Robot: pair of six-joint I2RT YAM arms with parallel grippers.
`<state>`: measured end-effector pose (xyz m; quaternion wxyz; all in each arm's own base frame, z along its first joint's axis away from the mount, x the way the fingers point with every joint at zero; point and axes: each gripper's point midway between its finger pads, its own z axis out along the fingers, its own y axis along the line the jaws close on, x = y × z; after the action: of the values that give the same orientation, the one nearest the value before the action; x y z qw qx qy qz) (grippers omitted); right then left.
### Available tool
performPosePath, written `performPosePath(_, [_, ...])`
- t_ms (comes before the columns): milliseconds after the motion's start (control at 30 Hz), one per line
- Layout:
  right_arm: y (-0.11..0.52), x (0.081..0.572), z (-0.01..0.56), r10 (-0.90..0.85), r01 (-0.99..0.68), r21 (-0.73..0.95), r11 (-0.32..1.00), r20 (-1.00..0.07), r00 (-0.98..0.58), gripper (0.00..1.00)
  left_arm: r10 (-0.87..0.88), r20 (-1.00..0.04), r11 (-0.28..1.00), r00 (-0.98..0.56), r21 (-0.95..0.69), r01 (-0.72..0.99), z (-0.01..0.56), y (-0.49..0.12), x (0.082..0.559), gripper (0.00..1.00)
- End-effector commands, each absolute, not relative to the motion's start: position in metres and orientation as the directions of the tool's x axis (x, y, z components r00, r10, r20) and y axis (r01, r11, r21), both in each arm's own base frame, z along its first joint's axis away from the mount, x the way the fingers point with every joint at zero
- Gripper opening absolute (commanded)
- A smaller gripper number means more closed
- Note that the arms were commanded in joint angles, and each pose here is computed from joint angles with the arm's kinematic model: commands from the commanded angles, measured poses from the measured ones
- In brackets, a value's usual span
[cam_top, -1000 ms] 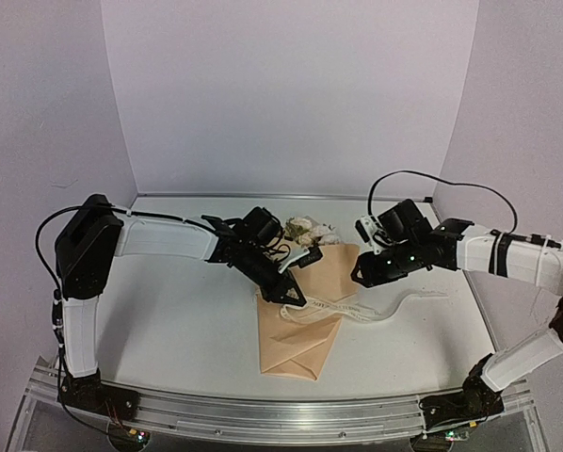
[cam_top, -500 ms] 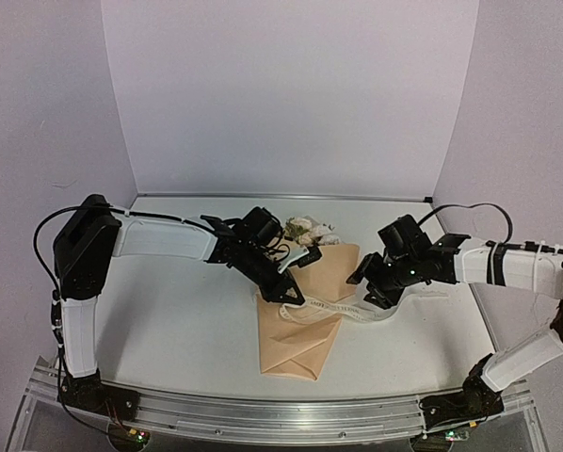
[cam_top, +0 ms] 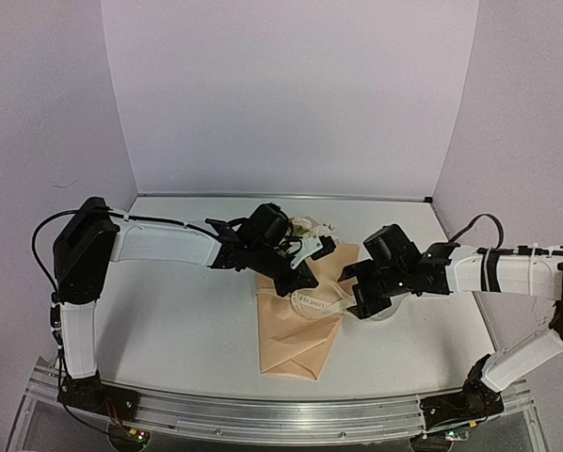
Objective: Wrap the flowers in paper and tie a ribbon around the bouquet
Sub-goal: Cross the ribbon over the folded bouquet.
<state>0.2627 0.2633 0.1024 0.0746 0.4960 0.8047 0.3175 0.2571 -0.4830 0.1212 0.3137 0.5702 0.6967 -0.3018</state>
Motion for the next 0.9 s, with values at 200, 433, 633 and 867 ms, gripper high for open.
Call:
performPosePath(200, [0.261,0.289,0.106,0.925,0.760,0.635,0.139,0.190,-0.328,0.76,0.524,-0.849,0.101,0.061,0.133,0.986,0.174,-0.501,0.245,0.00])
performPosePath(433, [0.272,0.301,0.104,0.927,0.760,0.644,0.089,0.226,-0.300,0.77,0.532,-0.842,0.093,0.086,0.159,0.983,0.170,-0.497,0.237,0.00])
performPosePath(633, [0.268,0.301,0.092,0.937,0.772,0.632,0.074,0.221,-0.271,0.66,0.526,-0.844,0.097,0.101,0.178,0.979,0.172,-0.495,0.234,0.00])
performPosePath(867, [0.272,0.304,0.085,0.932,0.762,0.644,0.072,0.229,-0.282,0.25,0.538,-0.839,0.107,0.081,0.164,0.981,0.165,-0.490,0.233,0.00])
